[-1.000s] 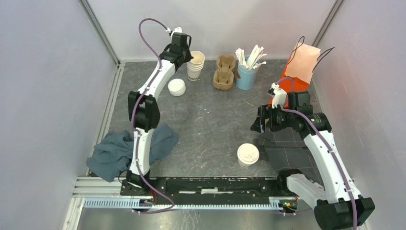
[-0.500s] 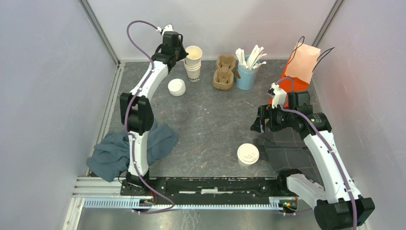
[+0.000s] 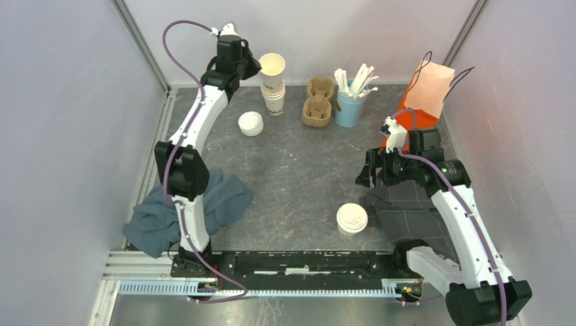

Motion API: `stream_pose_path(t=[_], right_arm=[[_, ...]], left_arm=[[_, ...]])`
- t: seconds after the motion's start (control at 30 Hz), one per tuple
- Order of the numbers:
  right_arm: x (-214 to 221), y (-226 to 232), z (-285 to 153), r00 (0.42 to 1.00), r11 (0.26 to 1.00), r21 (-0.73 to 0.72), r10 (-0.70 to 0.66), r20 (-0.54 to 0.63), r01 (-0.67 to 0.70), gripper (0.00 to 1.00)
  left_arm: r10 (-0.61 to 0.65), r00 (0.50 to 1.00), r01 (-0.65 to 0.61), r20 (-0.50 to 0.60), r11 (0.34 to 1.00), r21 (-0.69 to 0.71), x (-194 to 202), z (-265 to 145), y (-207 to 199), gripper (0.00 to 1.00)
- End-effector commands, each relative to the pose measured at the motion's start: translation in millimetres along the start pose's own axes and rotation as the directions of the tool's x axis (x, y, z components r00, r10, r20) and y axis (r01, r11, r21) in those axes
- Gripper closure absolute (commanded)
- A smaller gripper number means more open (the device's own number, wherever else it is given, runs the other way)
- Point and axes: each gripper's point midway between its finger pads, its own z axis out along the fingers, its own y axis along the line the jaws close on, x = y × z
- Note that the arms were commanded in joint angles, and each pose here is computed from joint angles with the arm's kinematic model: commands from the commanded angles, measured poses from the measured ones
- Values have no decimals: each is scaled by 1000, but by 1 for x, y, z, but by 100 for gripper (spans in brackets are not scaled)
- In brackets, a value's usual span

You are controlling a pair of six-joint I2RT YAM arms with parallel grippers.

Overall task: Pack the takeout coffee
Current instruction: Pick up the coffee cup, then place the coffee cup at the center of the board.

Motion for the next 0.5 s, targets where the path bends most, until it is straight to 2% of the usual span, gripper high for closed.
stream_pose_path(t=[0.0, 0.1, 0.2, 0.33, 0.4, 0.47], right_arm=[[-21, 5, -8, 996, 998, -1, -55, 70, 55, 11], [-21, 6, -9, 995, 998, -1, -59, 81, 59, 11], [-20, 6, -9, 995, 998, -3, -58, 81, 58, 11], [-21, 5, -11, 994, 998, 9, -64, 93, 64, 11], [-23, 7, -15, 992, 998, 13, -68, 103, 67, 11], [-27, 8, -19, 990, 997, 19, -73, 119, 71, 11]], left_arm=[[-60, 997, 67, -47, 983, 169, -6, -53, -43, 98], [2, 996, 21, -84, 962, 272, 21, -83, -70, 98], [68, 993, -20, -101, 909, 416, 54, -115, -105, 98], [203, 953, -43, -223, 822, 568, 146, -151, -149, 98], [287, 924, -82, -252, 795, 601, 190, -164, -161, 98], [312, 910, -82, -273, 780, 620, 226, -172, -168, 98]])
